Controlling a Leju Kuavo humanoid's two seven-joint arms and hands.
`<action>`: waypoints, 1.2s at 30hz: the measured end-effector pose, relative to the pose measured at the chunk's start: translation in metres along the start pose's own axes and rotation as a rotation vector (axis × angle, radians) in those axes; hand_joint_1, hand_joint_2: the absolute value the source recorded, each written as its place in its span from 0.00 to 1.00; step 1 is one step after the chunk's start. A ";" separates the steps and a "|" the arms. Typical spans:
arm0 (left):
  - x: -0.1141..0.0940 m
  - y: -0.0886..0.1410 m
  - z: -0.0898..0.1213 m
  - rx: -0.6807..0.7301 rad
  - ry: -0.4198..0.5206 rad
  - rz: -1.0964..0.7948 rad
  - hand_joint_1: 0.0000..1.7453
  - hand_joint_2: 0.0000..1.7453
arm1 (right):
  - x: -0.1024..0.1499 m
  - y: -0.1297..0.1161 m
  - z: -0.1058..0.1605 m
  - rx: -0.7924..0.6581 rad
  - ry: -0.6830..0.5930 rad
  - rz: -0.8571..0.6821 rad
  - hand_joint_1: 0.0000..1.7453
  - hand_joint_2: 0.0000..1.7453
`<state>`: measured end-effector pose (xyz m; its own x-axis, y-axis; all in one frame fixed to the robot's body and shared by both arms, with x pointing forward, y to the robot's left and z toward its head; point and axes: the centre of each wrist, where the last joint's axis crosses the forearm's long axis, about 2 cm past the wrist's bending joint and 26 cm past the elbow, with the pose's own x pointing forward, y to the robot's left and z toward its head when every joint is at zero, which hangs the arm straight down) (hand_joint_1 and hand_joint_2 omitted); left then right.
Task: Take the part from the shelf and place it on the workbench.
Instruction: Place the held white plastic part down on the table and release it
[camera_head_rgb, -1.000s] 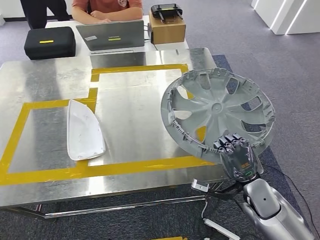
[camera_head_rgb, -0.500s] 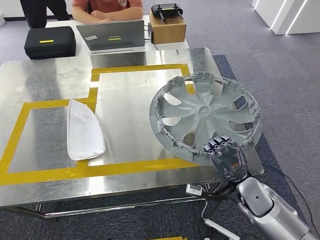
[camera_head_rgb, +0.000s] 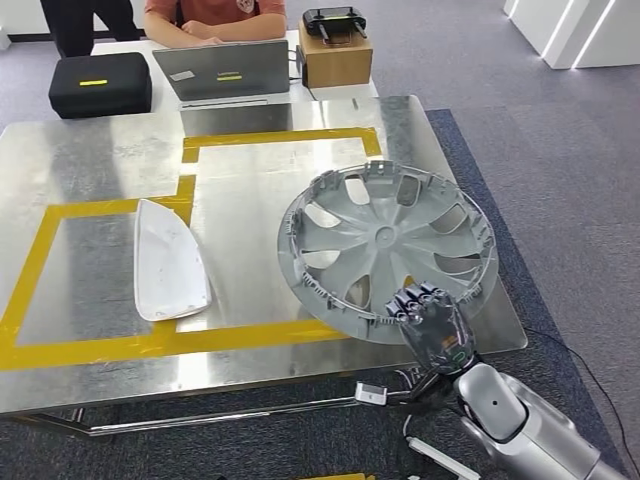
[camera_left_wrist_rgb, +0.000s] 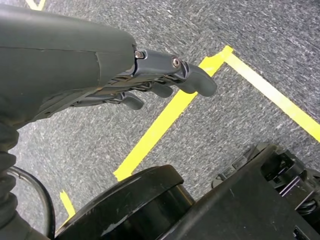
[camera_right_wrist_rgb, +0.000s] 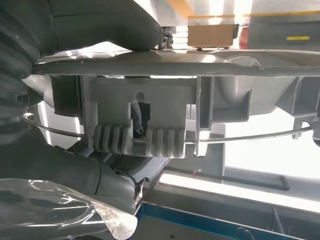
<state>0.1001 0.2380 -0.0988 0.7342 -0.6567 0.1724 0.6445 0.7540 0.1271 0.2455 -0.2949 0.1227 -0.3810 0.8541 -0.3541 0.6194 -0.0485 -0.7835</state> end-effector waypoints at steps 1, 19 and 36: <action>0.000 0.000 0.000 0.001 0.001 -0.002 0.00 1.00 | 0.003 0.000 0.000 0.000 -0.005 -0.007 0.96 1.00; 0.002 0.002 0.000 0.029 0.014 -0.050 0.00 1.00 | 0.041 -0.003 -0.006 -0.021 -0.076 -0.101 0.96 1.00; 0.002 0.003 0.000 0.034 0.012 -0.076 0.00 1.00 | 0.033 0.001 -0.001 0.007 -0.021 -0.084 0.00 0.00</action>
<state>0.1035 0.2385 -0.0981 0.6862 -0.7119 0.1496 0.6908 0.7021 0.1727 0.2339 -0.2661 0.1103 -0.4458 0.8441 -0.2980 0.5797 0.0186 -0.8146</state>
